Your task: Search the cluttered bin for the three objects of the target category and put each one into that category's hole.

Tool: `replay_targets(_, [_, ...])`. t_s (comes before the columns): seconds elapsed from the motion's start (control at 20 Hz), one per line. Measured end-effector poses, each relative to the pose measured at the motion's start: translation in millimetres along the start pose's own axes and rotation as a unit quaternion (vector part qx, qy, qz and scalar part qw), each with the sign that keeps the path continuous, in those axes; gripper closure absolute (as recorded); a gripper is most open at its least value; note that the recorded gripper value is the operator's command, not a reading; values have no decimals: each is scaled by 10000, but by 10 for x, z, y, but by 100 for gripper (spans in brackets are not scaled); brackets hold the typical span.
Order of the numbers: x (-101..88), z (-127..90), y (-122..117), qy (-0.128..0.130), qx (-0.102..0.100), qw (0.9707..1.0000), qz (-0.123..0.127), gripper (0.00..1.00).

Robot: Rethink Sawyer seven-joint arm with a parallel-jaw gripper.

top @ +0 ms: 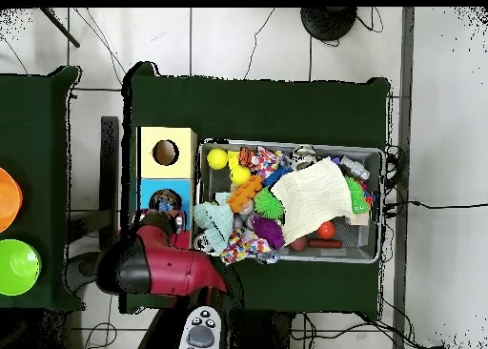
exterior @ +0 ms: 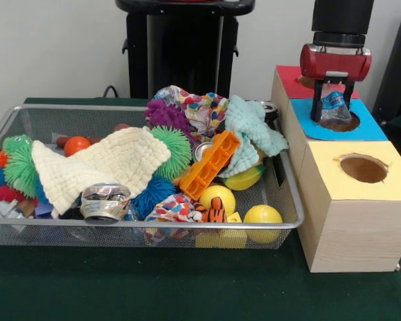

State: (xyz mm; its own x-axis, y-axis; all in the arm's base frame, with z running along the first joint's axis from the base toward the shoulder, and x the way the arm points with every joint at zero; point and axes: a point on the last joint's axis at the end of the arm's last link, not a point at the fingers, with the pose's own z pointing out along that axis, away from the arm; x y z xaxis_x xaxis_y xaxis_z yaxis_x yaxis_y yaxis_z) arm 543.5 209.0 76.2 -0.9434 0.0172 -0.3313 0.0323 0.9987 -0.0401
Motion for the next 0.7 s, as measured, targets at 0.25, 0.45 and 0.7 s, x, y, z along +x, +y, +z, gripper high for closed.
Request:
replay_targets(0.25, [-25,95,8,-90,-61,9999,62,100])
replay_targets(0.45, [-39,119,22,-173,-75,9998,64,100])
replay_targets(0.7, [-39,133,30,-206,-77,9997,63,100])
